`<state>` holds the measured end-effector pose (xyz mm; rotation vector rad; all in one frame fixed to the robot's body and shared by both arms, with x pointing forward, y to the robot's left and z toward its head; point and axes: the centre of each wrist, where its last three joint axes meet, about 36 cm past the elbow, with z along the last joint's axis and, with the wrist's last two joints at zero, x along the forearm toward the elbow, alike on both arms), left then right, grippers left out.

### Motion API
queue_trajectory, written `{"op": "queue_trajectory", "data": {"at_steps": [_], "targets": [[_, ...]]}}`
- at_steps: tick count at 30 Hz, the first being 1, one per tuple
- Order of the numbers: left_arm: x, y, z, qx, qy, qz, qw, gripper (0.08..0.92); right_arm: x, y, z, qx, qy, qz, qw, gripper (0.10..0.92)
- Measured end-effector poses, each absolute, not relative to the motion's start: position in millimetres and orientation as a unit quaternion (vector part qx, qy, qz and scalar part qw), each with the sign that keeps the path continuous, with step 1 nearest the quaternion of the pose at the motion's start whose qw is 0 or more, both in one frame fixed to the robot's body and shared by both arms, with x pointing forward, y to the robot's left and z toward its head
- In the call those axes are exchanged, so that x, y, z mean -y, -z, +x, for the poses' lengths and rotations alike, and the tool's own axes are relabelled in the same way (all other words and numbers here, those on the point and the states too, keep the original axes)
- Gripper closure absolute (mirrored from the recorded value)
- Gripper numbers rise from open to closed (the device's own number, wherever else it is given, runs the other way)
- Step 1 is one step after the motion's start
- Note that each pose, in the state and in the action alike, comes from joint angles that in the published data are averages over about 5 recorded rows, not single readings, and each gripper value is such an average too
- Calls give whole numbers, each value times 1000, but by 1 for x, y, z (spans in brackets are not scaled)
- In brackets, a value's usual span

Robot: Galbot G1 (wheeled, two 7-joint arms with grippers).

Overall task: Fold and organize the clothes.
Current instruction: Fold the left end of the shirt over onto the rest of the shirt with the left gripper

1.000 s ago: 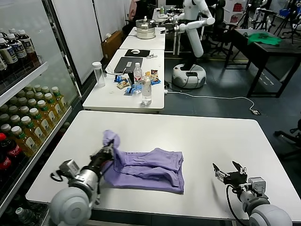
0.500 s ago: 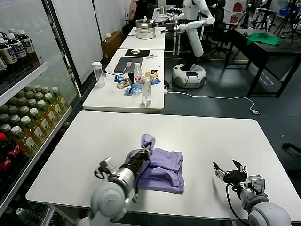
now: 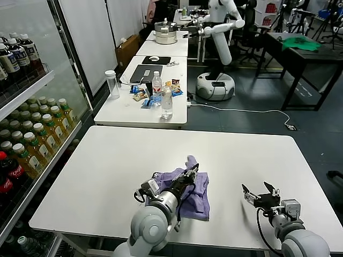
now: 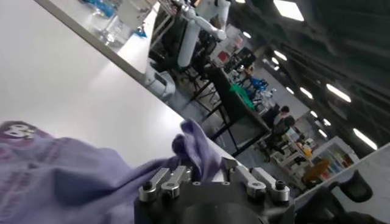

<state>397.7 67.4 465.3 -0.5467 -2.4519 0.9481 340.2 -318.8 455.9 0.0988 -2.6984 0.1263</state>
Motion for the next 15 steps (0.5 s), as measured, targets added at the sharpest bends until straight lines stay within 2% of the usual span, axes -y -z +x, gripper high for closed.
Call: {"op": "queue_trajectory", "data": {"at_steps": [8,11,15], "targets": [[-83,-466,388,898,-339,-194,202,289,318,-456,343,975,-43,38,213,200],[-97,-462,386,913,-317,-172,191,214,317,-456,344,976,-42,39,209,200],[-119,-445,383,942,-253,-126,182,180,316,-454,344,976,-41,40,208,200]]}}
